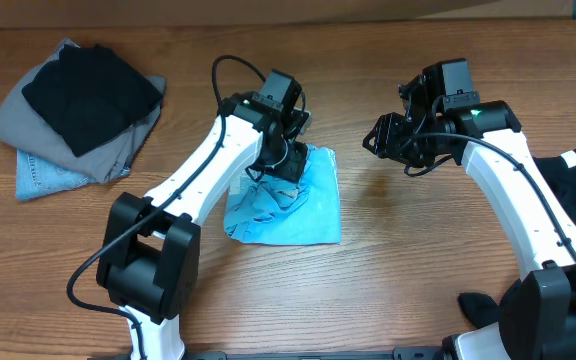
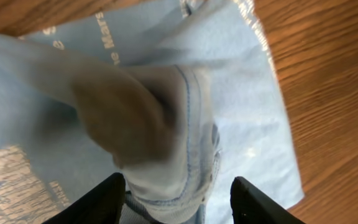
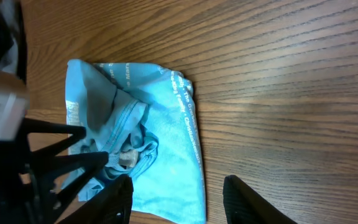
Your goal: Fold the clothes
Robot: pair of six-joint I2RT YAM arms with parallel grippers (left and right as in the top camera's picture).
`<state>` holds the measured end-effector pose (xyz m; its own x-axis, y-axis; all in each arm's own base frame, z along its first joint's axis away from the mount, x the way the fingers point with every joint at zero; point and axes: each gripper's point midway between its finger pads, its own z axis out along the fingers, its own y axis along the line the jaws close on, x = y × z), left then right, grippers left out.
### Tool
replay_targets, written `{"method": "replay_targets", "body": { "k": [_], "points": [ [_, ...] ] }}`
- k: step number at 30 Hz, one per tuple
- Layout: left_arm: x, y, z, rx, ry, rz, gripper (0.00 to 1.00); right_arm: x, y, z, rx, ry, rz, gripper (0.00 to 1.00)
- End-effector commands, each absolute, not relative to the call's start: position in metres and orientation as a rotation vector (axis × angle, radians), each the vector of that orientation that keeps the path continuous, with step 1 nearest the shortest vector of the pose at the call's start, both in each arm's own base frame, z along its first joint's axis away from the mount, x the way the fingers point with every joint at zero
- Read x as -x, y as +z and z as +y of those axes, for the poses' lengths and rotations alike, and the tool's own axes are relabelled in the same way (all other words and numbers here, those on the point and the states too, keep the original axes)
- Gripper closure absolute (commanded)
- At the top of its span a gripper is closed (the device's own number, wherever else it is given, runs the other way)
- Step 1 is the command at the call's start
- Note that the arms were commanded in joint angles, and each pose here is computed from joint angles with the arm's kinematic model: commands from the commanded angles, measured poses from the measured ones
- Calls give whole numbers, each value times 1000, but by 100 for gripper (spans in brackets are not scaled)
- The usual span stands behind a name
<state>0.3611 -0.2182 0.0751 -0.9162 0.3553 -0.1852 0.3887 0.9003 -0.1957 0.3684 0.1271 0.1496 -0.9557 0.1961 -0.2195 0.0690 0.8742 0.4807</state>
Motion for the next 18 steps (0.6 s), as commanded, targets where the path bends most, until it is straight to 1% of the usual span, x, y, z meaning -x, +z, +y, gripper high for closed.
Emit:
{"method": "replay_targets", "body": {
  "k": [1,3,7,10,11,18],
  "points": [
    [-356,61,-210,-601,-277,2937,43,-368,155,125,-191,688,2764,50],
    [-357,59,-211,-601,-289,2932,44,-368,155,125,-191,688,2764,50],
    [-359,63,-226,-622,-370,2893,60,-368,155,125,-191,688,2764,50],
    [-358,66,-242,-655,-440,2860,85,-368,155,125,-191,688,2764,50],
    [-357,67,-248,-670,-460,2849,96,-368,155,126,-191,689,2765,50],
    [-352,78,-297,-773,-576,2724,96,-368,155,125,-191,688,2764,50]
  ]
}}
